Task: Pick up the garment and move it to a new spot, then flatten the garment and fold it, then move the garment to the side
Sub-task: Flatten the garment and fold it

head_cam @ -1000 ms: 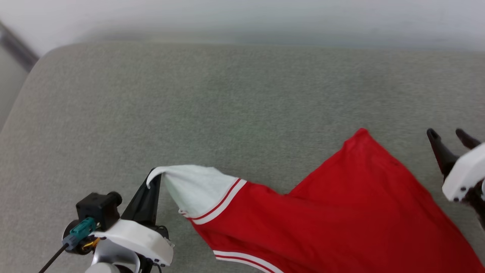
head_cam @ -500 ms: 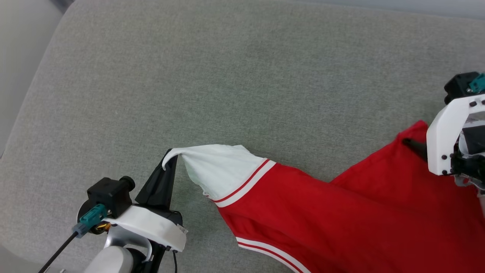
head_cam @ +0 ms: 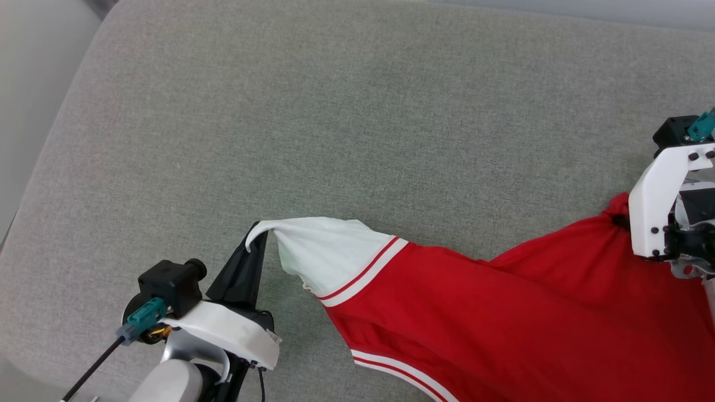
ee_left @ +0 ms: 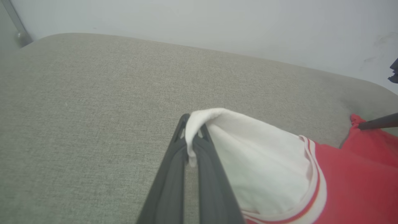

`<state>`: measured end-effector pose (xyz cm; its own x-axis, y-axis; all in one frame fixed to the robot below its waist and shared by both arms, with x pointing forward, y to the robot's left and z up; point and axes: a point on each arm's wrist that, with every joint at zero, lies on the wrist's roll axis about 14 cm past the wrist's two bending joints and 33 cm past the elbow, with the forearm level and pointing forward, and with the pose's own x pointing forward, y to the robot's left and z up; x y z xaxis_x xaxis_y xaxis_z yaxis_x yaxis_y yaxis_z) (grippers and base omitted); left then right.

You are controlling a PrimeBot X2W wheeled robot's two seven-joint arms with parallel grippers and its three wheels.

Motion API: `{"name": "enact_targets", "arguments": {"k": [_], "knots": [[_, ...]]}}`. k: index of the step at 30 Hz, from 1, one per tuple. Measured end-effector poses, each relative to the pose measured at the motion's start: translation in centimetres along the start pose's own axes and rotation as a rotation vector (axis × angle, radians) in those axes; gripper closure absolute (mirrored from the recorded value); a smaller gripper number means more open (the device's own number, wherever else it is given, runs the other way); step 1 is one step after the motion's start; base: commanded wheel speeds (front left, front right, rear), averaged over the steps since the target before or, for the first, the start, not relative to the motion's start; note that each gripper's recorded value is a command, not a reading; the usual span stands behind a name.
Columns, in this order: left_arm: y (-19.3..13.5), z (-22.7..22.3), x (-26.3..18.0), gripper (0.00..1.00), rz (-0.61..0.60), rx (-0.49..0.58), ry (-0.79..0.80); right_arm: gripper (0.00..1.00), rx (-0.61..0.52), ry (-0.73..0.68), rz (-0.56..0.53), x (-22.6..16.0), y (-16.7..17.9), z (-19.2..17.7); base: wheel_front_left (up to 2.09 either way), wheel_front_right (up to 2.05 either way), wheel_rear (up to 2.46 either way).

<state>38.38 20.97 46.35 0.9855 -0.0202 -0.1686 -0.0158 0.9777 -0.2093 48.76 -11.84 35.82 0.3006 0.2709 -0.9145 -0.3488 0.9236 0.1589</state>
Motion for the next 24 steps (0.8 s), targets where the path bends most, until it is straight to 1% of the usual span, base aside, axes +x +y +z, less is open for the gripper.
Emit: {"name": "enact_targets", "arguments": {"k": [2,5,7,11,13,17,22,24], "knots": [[-0.1,0.2,-0.1,1.0,-0.005,0.003,-0.005,1.0,0.003,-0.023,-0.007,-0.4,-0.1,0.2,0.0,0.0,0.0],[0.0,0.9,-0.1,1.0,-0.013,0.02,-0.018,1.0,-0.014,-0.098,-0.031,-1.3,-0.2,1.1,0.0,0.0,0.0],[0.1,1.9,0.1,1.0,-0.023,0.038,-0.041,1.0,-0.034,-0.182,-0.055,-2.4,-0.4,2.3,0.0,0.0,0.0],[-1.1,6.1,1.6,1.0,-0.071,0.054,-0.153,1.0,-0.028,-0.326,-0.103,-5.5,-1.6,4.7,0.0,0.0,0.0],[-2.0,8.2,2.6,1.0,-0.104,0.06,-0.203,1.0,-0.038,-0.407,-0.143,-7.3,-2.4,5.9,0.0,0.0,0.0],[-3.4,12.4,4.9,1.0,-0.154,0.079,-0.283,1.0,-0.03,-0.567,-0.203,-11.1,-3.6,8.3,0.0,0.0,0.0],[-4.9,18.3,8.2,1.0,-0.192,0.109,-0.379,1.0,-0.037,-0.779,-0.281,-17.0,-4.8,12.2,0.0,0.0,0.0],[-5.9,20.3,9.4,1.0,-0.216,0.131,-0.412,1.0,-0.037,-0.85,-0.292,-19.0,-4.8,13.4,0.0,0.0,0.0]]}}
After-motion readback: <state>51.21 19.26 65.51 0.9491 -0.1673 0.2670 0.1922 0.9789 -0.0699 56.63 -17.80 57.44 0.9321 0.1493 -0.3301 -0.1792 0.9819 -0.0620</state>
